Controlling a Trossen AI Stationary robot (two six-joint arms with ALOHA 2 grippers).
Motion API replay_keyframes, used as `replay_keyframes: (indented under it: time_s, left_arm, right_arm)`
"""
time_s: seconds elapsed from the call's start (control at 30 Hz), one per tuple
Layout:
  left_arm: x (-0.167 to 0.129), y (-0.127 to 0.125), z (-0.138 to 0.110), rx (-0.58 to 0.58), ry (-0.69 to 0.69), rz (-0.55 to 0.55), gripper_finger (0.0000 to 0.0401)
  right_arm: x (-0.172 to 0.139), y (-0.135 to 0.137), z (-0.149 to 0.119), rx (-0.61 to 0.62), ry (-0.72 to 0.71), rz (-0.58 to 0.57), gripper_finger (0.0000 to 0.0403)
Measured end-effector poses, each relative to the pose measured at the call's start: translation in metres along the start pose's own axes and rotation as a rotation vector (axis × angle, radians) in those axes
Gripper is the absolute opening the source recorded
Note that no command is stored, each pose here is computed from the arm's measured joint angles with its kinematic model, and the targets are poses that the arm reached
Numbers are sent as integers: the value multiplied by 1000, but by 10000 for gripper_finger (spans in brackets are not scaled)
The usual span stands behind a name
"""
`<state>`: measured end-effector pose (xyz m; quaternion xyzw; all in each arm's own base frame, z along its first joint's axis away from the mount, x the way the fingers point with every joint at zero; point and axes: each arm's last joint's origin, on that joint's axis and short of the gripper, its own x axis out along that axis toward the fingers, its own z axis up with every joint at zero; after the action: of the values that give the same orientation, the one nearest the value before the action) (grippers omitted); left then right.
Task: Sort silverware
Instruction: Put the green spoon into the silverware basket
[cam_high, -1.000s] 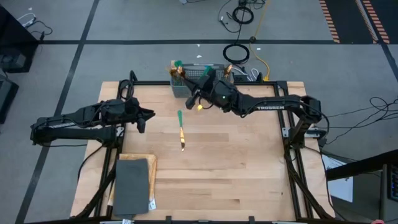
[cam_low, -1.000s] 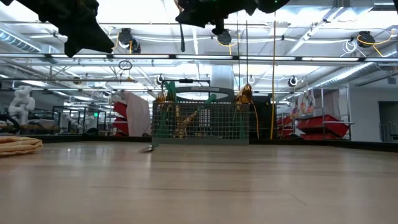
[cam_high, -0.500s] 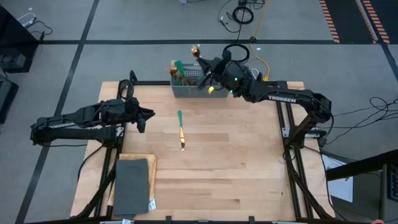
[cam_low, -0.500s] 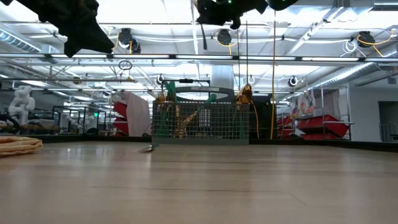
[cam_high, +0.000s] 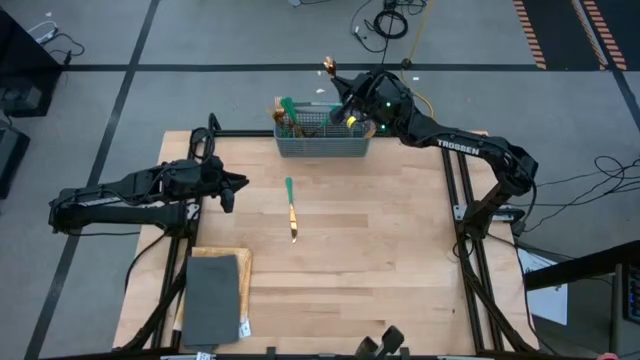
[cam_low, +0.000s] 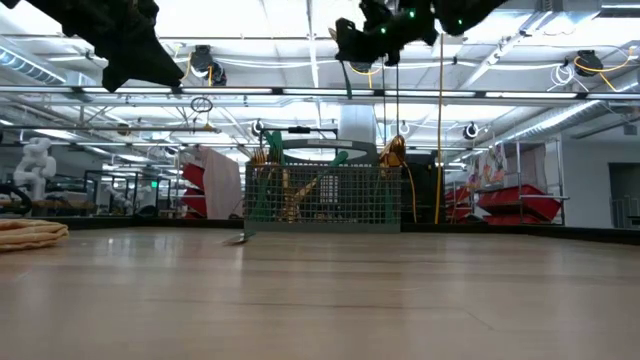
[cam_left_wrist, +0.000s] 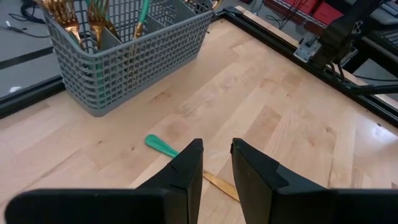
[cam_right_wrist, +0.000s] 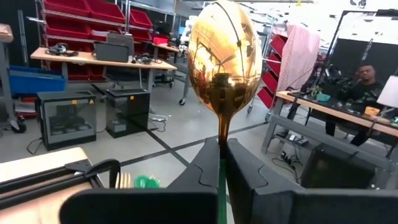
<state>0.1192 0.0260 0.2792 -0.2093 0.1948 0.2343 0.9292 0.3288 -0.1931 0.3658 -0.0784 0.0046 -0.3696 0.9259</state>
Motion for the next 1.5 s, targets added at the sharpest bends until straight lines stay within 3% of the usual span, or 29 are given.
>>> replay_keyframes:
  time_s: [0.3,0.53,0.8,1.5]
  left_arm:
    - [0,1,0,1,-17,39,90]
    - [0,2,1,24,-31,72,90]
    - [0,4,2,29,-58,129,90]
    - [-1,6,2,77,-87,220,90]
  right_arm:
    - [-8,-13,-41,78,-37,13,0]
    - [-36,-27,-77,164,-97,-37,0]
    - [-53,-42,-116,227,-53,-40,0]
    - [-67,-57,-161,260,44,1,0]
